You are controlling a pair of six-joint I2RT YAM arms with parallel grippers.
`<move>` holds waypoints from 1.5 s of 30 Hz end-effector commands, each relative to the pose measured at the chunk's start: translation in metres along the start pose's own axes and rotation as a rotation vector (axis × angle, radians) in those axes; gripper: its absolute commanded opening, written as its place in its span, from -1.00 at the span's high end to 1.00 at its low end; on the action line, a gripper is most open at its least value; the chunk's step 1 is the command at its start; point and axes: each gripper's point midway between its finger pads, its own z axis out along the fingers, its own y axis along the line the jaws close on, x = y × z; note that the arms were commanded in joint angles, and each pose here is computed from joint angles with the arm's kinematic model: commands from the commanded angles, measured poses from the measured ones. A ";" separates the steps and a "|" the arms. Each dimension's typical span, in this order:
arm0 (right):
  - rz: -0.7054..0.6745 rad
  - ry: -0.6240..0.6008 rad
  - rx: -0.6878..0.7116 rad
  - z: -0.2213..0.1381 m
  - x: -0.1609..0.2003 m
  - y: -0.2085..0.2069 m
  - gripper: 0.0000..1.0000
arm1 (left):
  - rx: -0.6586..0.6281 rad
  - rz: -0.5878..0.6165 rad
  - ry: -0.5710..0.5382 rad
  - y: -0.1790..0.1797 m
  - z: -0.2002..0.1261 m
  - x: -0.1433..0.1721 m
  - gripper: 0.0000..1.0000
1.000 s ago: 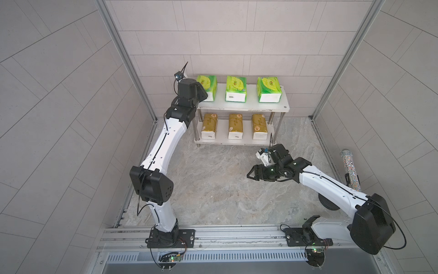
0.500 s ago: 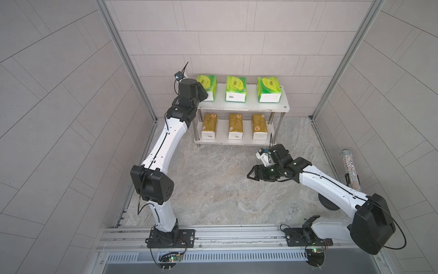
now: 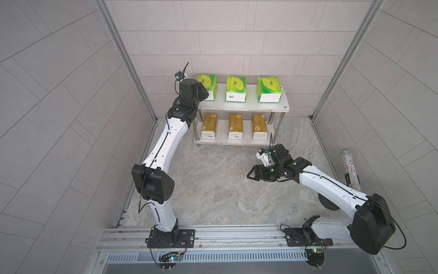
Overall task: Place the tissue boxes on the shelf by color
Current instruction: Place a box of tissues on the shelf.
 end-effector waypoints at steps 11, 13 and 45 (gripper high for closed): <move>-0.017 -0.018 0.006 -0.001 -0.001 -0.001 -0.54 | 0.068 -0.048 -0.029 -0.017 -0.016 -0.018 -0.45; -0.015 -0.020 0.005 -0.001 -0.001 -0.001 -0.54 | 0.064 -0.048 -0.033 -0.016 -0.017 -0.020 -0.45; -0.077 -0.087 0.105 -0.028 -0.024 -0.007 -0.81 | -0.109 0.140 0.008 0.023 -0.099 -0.039 -0.54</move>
